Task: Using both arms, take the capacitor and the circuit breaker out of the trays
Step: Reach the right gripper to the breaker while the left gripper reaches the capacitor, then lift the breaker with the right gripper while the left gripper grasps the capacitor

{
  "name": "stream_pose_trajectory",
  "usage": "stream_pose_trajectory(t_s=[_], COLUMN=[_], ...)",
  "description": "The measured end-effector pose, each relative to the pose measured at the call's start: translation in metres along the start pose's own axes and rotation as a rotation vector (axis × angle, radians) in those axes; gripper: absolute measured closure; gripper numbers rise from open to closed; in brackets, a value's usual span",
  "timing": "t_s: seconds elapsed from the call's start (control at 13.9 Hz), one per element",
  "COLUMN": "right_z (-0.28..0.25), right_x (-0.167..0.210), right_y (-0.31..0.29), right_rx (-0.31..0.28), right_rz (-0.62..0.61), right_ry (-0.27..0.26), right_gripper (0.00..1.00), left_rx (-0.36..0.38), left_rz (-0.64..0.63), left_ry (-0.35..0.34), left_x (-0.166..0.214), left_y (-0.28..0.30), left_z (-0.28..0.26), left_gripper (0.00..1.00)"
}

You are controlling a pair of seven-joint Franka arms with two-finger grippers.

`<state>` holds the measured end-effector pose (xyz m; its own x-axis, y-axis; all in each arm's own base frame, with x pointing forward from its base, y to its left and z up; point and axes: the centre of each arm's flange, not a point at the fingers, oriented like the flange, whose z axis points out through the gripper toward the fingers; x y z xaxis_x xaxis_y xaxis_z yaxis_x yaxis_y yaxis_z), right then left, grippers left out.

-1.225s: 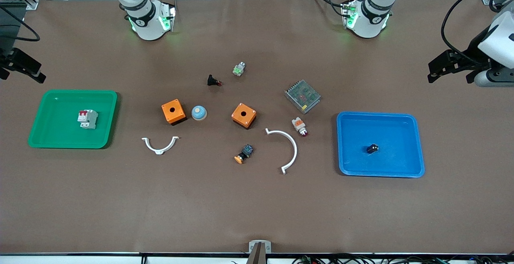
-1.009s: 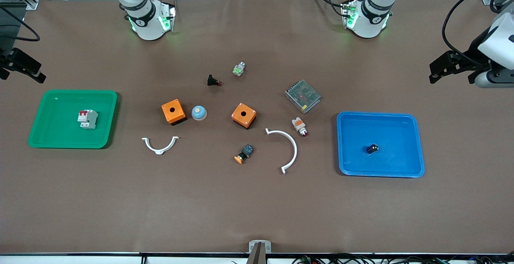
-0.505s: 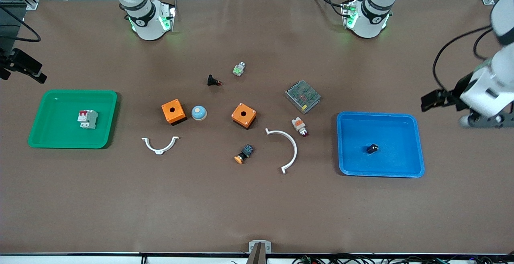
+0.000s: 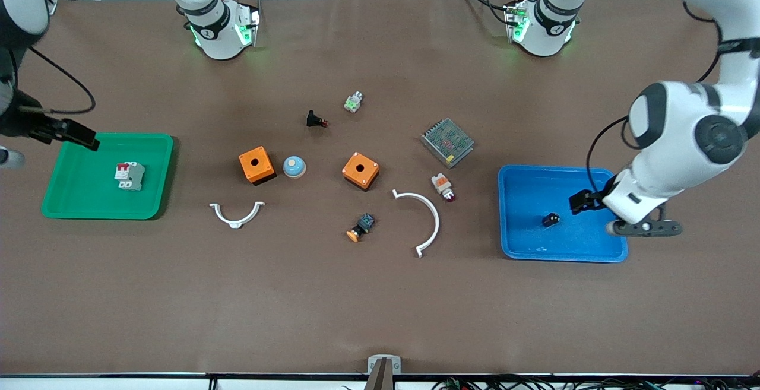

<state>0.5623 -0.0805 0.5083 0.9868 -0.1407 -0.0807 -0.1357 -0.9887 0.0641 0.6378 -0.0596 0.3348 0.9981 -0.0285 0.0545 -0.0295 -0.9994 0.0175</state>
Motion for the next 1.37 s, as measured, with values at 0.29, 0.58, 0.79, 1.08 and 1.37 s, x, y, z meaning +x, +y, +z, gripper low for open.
stream_pose_trajectory(t_s=[0.29,0.58,0.79,1.08,1.37], right_z=[0.093,0.192,0.243,0.277,0.312], right_x=[0.032,0.042,0.042,0.038,0.025], right_y=[0.057,0.101,0.111,0.109,0.115], right_rx=[0.006,0.021,0.033,0.048,0.059], right_rz=[-0.069,-0.137,-0.152,-0.177,-0.206], right_ry=[-0.087,-0.104,-0.145,-0.199,-0.206], right_gripper=[0.00,0.00,0.00,0.00,0.04], left_rx=[-0.016,-0.025,-0.026,-0.026,-0.025], left_rz=[0.003,0.012,0.012,0.011,0.008], left_ry=[-0.029,-0.073,-0.083,-0.096,-0.125], left_x=[-0.002,-0.009,-0.010,-0.013,-0.018], left_y=[0.004,0.011,0.012,0.011,0.009], left_z=[0.086,0.124,0.130,0.136,0.147], left_gripper=[0.07,0.16,0.21,0.44,0.67])
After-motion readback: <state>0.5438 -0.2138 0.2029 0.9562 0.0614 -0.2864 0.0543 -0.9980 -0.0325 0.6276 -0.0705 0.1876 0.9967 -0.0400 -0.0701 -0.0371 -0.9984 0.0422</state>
